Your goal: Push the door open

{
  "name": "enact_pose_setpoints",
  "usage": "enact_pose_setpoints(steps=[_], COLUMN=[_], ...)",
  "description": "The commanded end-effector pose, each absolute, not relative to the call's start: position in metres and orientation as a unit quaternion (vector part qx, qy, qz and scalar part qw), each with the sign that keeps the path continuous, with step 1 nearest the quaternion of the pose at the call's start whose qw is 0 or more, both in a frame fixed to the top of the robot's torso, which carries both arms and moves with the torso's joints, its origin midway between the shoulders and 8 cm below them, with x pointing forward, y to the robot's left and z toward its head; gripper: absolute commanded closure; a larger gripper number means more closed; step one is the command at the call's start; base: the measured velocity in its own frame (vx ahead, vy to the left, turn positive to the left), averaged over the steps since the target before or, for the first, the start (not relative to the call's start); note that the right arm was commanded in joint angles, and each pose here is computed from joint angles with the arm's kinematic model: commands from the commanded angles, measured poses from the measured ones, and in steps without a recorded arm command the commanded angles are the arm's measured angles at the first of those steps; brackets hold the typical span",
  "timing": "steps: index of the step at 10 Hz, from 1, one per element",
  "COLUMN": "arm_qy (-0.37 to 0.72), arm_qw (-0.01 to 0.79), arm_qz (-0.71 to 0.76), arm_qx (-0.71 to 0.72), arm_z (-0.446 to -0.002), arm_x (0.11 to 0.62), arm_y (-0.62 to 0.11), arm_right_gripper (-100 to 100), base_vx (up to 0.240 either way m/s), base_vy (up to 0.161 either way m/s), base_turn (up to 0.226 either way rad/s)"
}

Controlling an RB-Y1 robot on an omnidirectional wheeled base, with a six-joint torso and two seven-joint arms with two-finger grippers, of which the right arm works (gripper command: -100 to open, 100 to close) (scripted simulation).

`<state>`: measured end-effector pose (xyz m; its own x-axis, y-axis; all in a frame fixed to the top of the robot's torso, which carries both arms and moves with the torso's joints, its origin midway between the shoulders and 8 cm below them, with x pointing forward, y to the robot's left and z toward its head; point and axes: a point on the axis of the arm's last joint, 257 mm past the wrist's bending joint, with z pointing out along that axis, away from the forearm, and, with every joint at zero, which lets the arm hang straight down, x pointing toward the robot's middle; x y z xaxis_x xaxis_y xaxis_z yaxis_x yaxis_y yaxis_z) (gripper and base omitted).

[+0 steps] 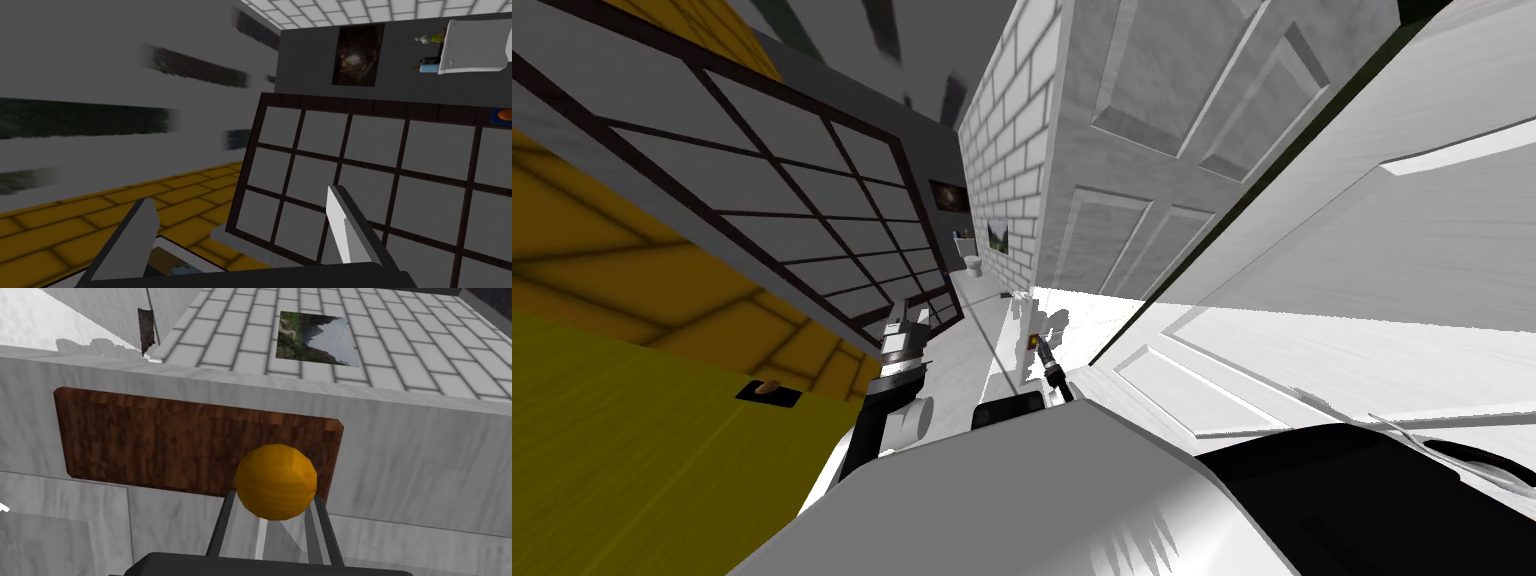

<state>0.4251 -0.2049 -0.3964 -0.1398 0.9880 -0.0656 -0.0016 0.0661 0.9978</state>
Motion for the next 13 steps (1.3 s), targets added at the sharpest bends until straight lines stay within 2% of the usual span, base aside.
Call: enact_pose_setpoints(steps=[1, 2, 9, 13], arm_qy=[0.543, 0.544, 0.527, 0.528], arm_qw=[0.494, 0.487, 0.478, 0.485], arm_qz=[0.505, 0.511, 0.521, 0.516], arm_qx=[0.454, 0.454, 0.472, 0.468], arm_z=[-0.394, -0.394, -0.391, -0.392], arm_x=[0.428, 0.426, 0.425, 0.424], arm_y=[-0.226, -0.218, -0.208, -0.218], arm_right_gripper=[100, -100, -100, -100], base_vx=[0.195, -0.059, -0.217, 0.188], base_vy=[0.075, 0.064, 0.05, 0.013], base_turn=[-0.131, -0.097, -0.041, 0.023])
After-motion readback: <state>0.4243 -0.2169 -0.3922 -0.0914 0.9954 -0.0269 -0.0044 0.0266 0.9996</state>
